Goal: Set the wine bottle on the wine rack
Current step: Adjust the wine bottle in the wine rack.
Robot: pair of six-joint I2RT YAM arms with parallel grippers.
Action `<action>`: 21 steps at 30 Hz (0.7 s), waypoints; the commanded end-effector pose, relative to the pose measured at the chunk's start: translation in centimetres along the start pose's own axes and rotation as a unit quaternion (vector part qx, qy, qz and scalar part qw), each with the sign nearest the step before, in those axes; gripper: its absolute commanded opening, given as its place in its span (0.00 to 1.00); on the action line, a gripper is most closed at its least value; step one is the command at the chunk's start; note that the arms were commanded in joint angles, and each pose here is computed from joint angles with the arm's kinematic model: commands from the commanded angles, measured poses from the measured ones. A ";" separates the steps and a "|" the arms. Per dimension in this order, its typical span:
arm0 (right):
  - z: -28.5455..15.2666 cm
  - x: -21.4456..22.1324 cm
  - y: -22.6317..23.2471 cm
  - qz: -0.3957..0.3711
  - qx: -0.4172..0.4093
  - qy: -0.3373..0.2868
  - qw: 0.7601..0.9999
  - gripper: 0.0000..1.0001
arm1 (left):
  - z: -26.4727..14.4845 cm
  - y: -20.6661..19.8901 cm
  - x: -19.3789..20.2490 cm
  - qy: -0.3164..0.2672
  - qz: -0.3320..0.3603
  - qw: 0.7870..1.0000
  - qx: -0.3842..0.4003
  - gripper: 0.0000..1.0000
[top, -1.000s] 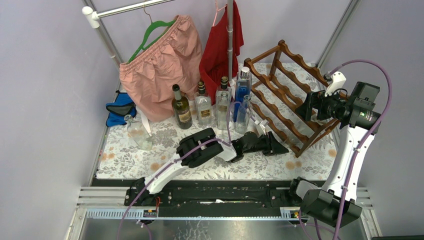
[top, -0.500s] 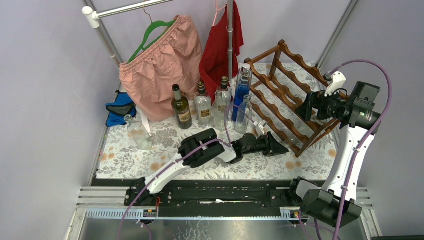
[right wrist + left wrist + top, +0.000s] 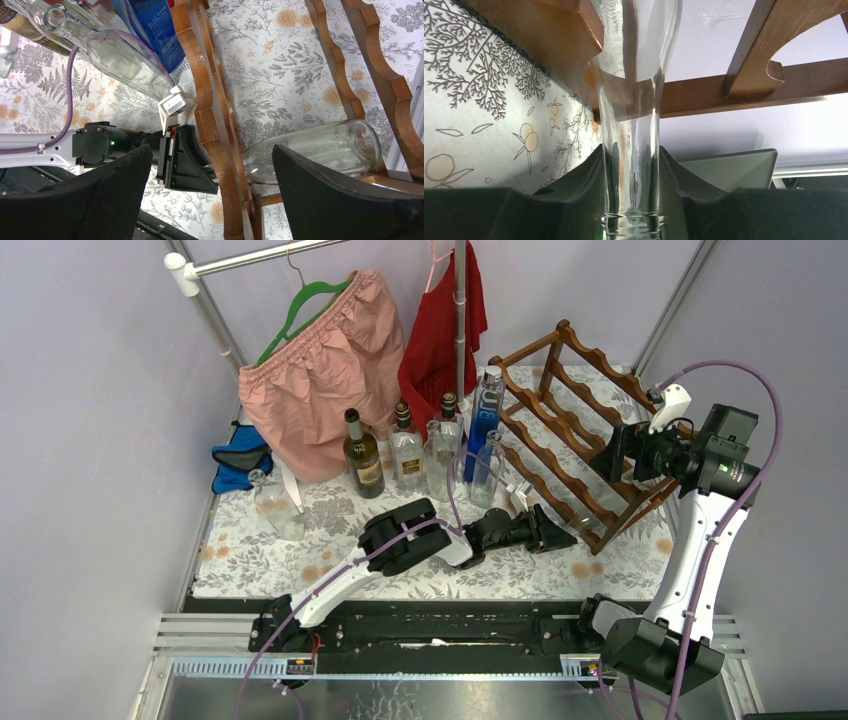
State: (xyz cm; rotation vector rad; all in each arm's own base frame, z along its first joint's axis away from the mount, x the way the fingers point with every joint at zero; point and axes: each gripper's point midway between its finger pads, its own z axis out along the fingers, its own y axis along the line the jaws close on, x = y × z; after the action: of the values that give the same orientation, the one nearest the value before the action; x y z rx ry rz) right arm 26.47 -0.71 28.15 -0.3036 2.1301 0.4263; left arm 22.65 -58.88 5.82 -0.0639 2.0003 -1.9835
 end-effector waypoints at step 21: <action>0.0 -0.5 0.4 -0.013 -0.010 -0.013 1.000 0.98 | 0.3 -11.0 -4.5 -0.095 0.041 0.980 0.171 0.00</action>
State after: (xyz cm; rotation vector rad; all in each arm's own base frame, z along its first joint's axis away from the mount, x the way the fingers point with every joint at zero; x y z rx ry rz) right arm 26.52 -0.74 28.00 -0.3043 2.1303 0.4261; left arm 23.58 -59.08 5.96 -0.1100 1.9810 -1.9549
